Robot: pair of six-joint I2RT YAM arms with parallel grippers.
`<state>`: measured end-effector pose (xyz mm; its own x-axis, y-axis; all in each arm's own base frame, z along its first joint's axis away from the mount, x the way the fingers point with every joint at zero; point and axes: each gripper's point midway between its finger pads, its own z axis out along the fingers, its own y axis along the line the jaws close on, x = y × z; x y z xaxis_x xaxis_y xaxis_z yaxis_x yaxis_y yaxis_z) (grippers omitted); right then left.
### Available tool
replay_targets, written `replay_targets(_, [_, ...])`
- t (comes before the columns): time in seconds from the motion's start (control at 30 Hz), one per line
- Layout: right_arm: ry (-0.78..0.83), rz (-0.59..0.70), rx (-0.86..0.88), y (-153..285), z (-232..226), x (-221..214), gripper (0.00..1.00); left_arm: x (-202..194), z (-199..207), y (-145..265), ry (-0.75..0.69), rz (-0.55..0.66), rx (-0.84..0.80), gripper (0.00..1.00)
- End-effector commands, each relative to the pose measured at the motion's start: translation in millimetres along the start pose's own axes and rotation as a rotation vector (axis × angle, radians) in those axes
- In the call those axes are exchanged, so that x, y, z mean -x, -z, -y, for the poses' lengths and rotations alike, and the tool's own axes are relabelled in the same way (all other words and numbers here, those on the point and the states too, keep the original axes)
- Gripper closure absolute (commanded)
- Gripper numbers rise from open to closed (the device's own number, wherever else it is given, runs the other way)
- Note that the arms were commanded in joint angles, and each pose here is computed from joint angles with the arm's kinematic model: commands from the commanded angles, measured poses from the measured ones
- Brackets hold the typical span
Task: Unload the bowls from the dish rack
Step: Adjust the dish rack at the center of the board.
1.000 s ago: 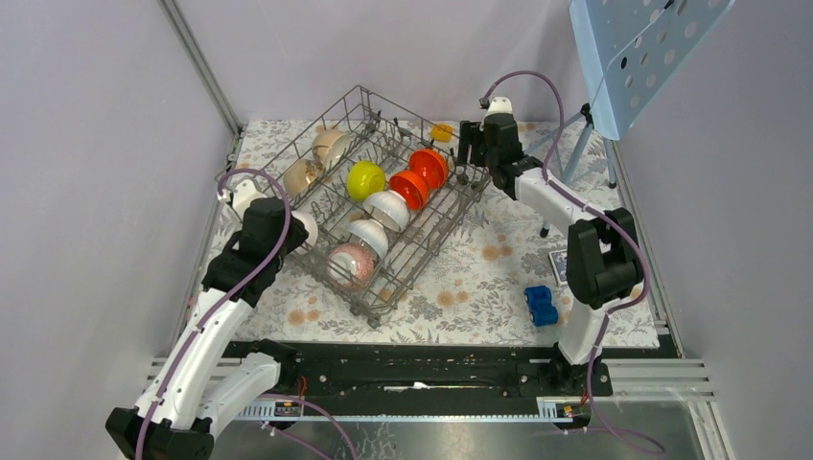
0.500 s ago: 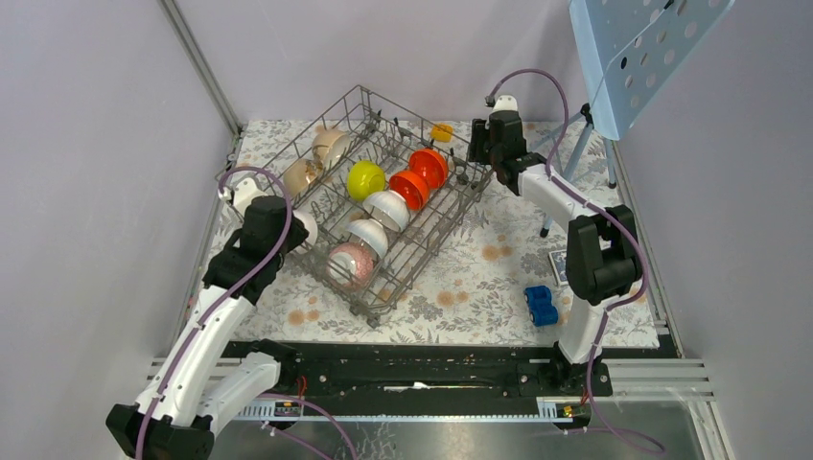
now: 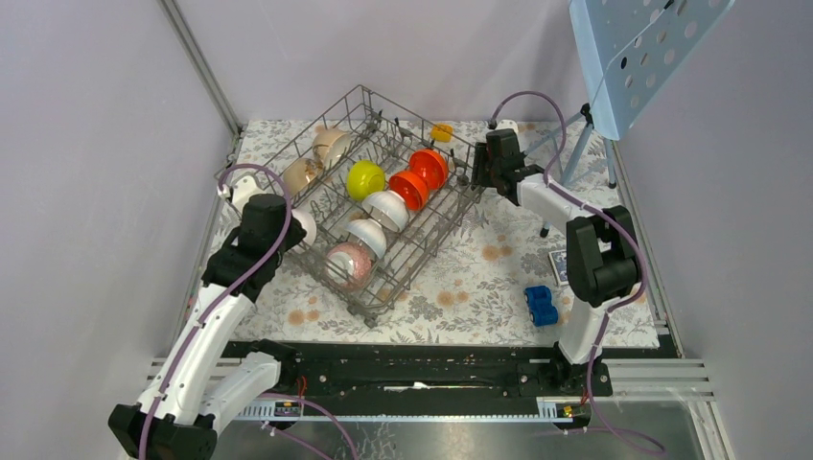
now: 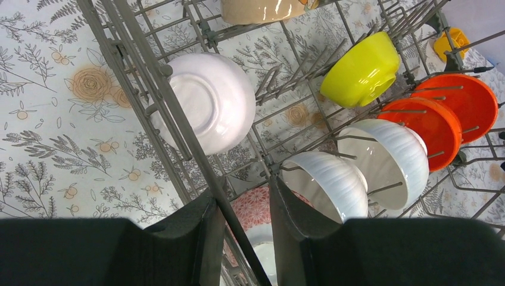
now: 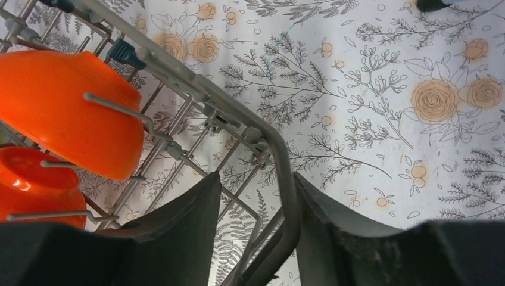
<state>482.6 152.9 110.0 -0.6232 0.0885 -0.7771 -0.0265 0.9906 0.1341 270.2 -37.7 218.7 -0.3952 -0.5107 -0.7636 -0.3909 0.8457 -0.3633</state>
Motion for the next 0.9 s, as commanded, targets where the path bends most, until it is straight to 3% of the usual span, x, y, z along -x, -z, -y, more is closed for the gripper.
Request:
replay_targets(0.0, [-0.062,-0.02,0.03,13.4,-7.5,-7.8,0.51,30.5,-6.1,7.0,-0.13,0.107,0.011,0.96])
replay_targets(0.27, [-0.142,-0.052,0.098,38.1,-29.1,-32.6,0.7,39.8,-2.3,-11.7,-0.079,0.118,0.047,0.96])
replay_targets(0.5, [-0.174,-0.075,0.155,76.0,-63.8,-63.4,0.71,55.9,-0.2,-34.8,-0.042,0.141,0.09,0.97])
replay_targets(0.87, [-0.26,-0.082,0.269,136.4,-77.0,-100.1,0.69,90.9,0.9,-64.1,-0.085,0.245,0.162,0.99])
